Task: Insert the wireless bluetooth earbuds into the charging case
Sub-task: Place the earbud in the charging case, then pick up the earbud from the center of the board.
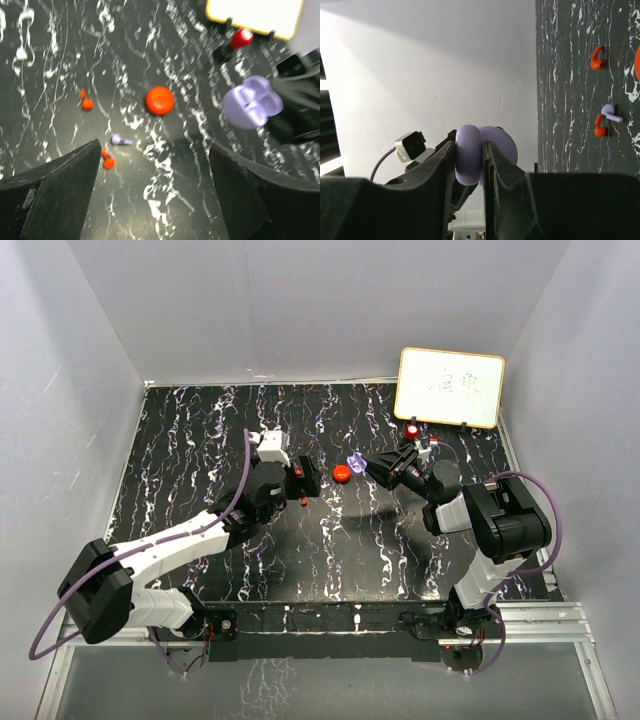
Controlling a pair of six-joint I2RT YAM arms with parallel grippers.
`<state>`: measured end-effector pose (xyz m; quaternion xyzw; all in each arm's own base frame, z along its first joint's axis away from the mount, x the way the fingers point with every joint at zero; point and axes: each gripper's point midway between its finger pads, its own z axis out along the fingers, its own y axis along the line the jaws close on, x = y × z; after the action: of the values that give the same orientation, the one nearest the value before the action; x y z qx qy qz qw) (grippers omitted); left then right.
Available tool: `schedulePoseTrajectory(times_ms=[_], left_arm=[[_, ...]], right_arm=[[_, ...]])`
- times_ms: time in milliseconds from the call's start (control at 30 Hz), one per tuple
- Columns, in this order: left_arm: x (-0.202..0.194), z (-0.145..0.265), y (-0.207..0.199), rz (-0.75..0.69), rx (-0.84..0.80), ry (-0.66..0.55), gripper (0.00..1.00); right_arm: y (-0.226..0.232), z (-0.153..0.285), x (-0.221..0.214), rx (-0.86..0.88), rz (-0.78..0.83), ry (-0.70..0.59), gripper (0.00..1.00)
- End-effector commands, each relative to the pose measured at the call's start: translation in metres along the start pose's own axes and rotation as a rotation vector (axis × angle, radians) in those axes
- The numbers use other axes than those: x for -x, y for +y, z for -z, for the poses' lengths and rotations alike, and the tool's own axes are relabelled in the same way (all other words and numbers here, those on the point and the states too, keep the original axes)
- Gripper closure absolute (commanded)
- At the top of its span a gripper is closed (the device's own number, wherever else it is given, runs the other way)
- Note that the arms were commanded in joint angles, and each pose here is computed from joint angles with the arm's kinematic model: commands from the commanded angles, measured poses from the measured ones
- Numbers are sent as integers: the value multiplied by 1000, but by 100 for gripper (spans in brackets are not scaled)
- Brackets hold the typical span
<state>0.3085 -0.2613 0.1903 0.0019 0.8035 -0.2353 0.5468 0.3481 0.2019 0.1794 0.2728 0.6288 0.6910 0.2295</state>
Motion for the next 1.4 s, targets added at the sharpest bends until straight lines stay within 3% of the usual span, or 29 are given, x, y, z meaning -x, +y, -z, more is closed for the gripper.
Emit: schedulePoseTrajectory(times_ms=[0, 533, 1367], left_arm=[[-35, 3, 17, 6, 48, 102, 13], [-111, -16, 2, 144, -64, 279, 15], [-137, -49, 17, 99, 2, 307, 14]], right_arm=[[13, 4, -2, 65, 84, 13, 100], [16, 11, 6, 40, 146, -16, 100], [14, 19, 16, 31, 150, -39, 100]])
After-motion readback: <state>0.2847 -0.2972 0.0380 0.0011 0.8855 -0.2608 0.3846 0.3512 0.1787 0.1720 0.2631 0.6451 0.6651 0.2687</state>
